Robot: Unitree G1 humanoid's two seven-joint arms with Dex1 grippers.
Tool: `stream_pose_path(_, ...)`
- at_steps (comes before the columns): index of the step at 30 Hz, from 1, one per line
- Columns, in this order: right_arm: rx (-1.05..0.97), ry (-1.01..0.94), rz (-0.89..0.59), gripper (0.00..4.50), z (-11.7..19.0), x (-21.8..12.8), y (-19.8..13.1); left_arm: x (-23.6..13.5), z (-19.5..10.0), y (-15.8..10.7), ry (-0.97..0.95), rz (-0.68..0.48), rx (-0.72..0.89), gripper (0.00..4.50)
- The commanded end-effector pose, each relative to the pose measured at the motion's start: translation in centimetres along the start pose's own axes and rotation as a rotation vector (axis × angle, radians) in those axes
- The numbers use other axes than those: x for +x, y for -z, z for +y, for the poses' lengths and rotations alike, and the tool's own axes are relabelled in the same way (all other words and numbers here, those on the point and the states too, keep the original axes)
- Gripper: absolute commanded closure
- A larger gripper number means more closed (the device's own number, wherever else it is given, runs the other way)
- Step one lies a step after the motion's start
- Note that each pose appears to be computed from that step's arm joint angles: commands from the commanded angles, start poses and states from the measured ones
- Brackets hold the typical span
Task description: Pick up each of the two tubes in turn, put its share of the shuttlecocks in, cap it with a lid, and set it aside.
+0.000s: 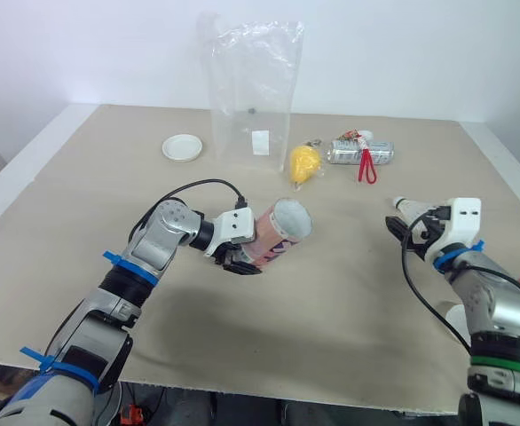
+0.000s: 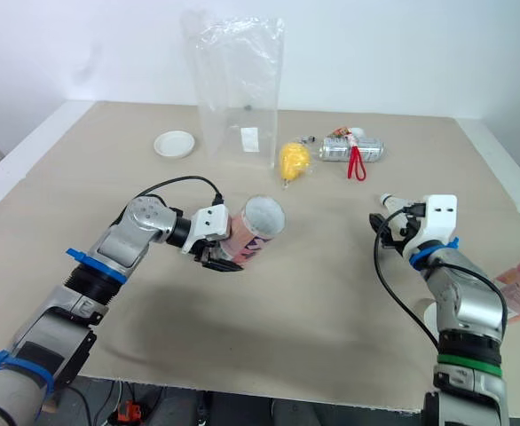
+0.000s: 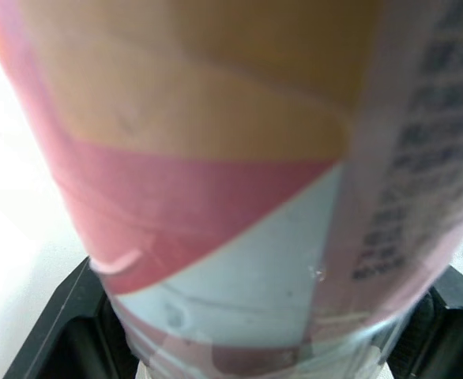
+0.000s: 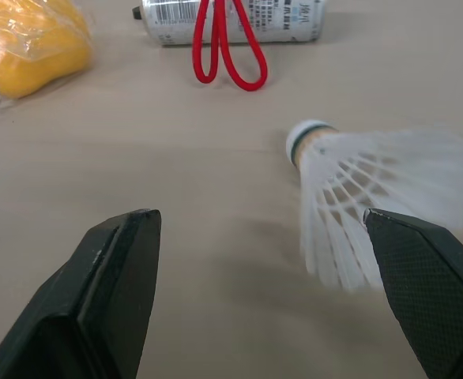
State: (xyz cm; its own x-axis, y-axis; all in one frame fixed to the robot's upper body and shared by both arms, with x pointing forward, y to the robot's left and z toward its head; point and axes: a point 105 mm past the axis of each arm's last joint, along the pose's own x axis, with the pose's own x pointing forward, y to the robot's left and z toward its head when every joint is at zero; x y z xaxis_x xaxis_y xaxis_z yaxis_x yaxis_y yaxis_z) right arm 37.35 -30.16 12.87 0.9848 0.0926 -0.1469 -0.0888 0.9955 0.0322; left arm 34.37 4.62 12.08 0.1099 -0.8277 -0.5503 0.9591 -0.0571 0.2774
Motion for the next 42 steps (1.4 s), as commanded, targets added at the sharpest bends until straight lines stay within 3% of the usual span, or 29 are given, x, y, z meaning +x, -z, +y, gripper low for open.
stream_pose_path(1,-0.039,0.002,-0.034,0.09,-0.4,0.6,-1.3,0.5,-0.8,1.0,0.026,0.032,-0.024,1.13)
stream_pose_path(12,-0.052,0.074,-0.071,0.09,-1.5,2.5,-1.8,0.3,-0.8,1.3,0.010,0.041,-0.028,1.13)
stream_pose_path(14,-0.047,0.080,-0.088,0.63,-1.5,2.6,-2.0,0.3,-0.8,1.3,0.009,0.041,-0.029,1.13)
stream_pose_path(15,-0.048,0.077,-0.095,1.13,-1.5,2.7,-2.0,0.3,-0.8,1.3,0.008,0.042,-0.029,1.13)
stream_pose_path(17,-0.036,0.086,-0.113,1.55,-1.5,2.8,-2.2,0.3,-0.8,1.3,0.007,0.044,-0.028,1.13)
stream_pose_path(18,-0.028,0.087,-0.117,2.18,-1.5,2.9,-2.2,0.3,-0.8,1.4,0.007,0.045,-0.028,1.13)
stream_pose_path(23,0.001,0.090,-0.124,4.37,-1.5,3.2,-2.1,0.2,-0.7,1.5,0.004,0.049,-0.025,1.13)
stream_pose_path(24,0.003,0.090,-0.124,4.48,-1.5,3.2,-2.1,0.2,-0.7,1.5,0.004,0.050,-0.025,1.13)
stream_pose_path(30,-0.006,0.084,-0.130,4.48,-1.3,3.3,-2.2,0.4,-0.8,1.4,0.008,0.048,-0.024,1.13)
stream_pose_path(34,-0.186,-0.023,-0.205,4.48,0.6,2.1,-5.4,0.2,-0.7,1.4,0.007,0.049,-0.024,1.13)
stream_pose_path(37,-0.396,-0.196,-0.289,4.48,4.0,-0.1,-8.7,0.0,-0.6,1.4,0.005,0.042,-0.035,1.13)
stream_pose_path(42,-0.845,-0.641,-0.442,4.48,12.8,-6.4,-13.4,0.0,-0.6,1.2,0.030,0.023,-0.084,1.13)
